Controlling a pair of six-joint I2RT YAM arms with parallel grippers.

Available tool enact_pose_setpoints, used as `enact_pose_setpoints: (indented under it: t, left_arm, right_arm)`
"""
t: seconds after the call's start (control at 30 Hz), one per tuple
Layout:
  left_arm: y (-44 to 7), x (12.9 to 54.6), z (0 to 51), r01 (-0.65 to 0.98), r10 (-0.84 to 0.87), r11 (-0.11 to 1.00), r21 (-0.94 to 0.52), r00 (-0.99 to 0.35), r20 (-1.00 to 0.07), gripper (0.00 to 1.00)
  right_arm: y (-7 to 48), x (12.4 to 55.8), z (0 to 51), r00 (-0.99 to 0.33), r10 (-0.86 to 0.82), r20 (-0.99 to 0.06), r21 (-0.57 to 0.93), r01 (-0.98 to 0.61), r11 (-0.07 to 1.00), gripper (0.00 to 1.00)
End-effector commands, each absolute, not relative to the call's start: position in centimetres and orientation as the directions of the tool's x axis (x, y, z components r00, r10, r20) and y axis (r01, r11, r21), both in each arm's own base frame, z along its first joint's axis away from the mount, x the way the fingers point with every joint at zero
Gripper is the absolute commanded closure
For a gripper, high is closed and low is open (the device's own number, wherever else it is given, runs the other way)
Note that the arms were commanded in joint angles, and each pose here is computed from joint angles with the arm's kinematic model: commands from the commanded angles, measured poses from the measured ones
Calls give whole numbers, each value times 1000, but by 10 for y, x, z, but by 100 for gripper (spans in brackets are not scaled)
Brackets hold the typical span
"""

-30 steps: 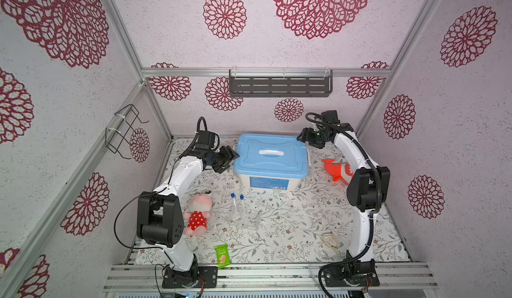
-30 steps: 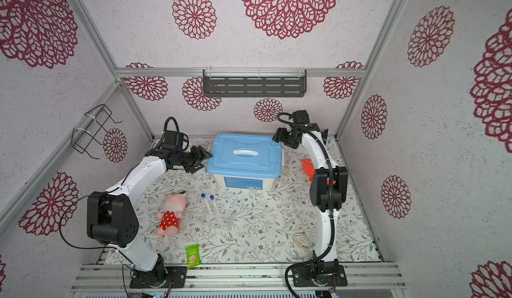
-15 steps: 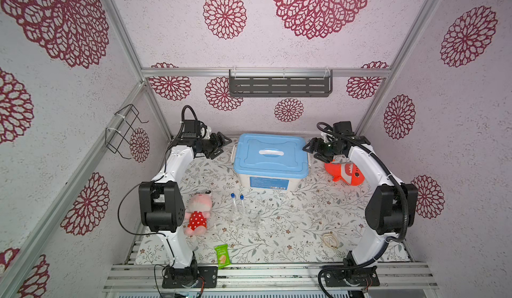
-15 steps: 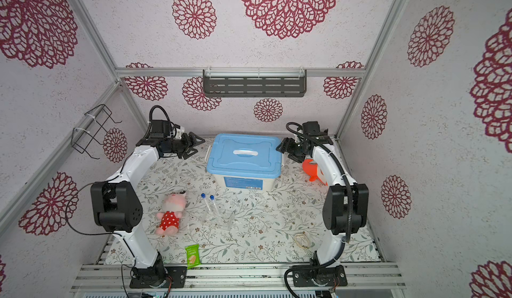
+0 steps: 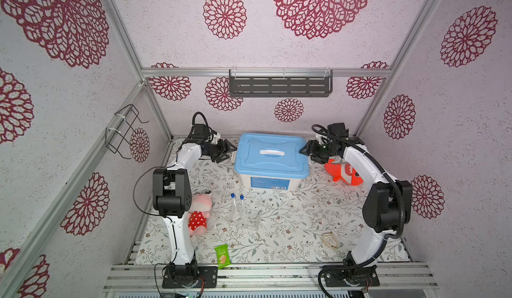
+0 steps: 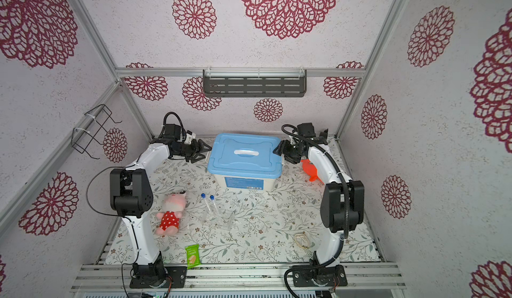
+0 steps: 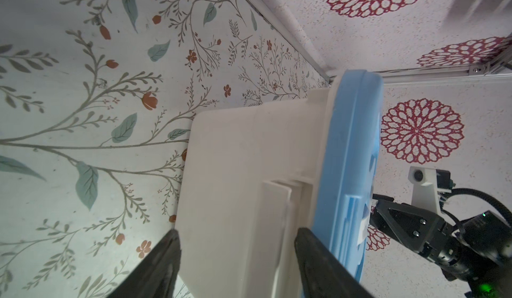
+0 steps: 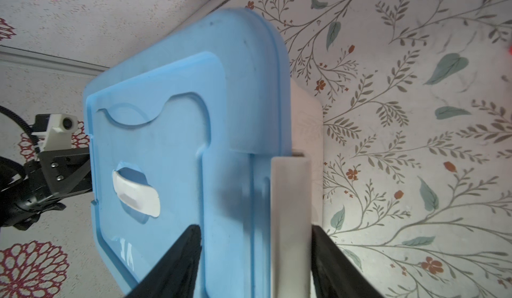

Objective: Organize the chemistry lab equipment

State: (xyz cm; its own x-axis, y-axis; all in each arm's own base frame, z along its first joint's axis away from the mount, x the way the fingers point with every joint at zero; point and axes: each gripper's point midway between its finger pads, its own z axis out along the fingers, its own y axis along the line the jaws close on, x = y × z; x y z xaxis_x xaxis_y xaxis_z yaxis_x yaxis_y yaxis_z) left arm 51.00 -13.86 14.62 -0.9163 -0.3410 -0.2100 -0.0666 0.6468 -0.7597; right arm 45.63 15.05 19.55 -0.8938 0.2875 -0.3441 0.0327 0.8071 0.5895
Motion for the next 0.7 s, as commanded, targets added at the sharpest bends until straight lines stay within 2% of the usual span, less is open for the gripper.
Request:
enact_pose_setpoints:
  t: [0.0,0.3,0.53,0.67]
  left_arm:
    - [-156,502,164,23,-276,643,-766,-926,-259,34]
    - [-150,483,184,18,-310,657,-753,-905,-291,36]
    - [-138,472,188,-2,-320,714,-700,-891,-324,31]
    - [-135,469,200,9,-337,700,-714,-878,-341,30]
  right_arm:
    - [164,458,203,-899,212,-383,541,-32,840,39]
    - [173,461,194,-908,153,-390,420,-27,907,45]
    - [171,463,191,-908,155,-389,376,-3,926,51]
    - [173,464,191,-908,143,-393,342,0,940,54]
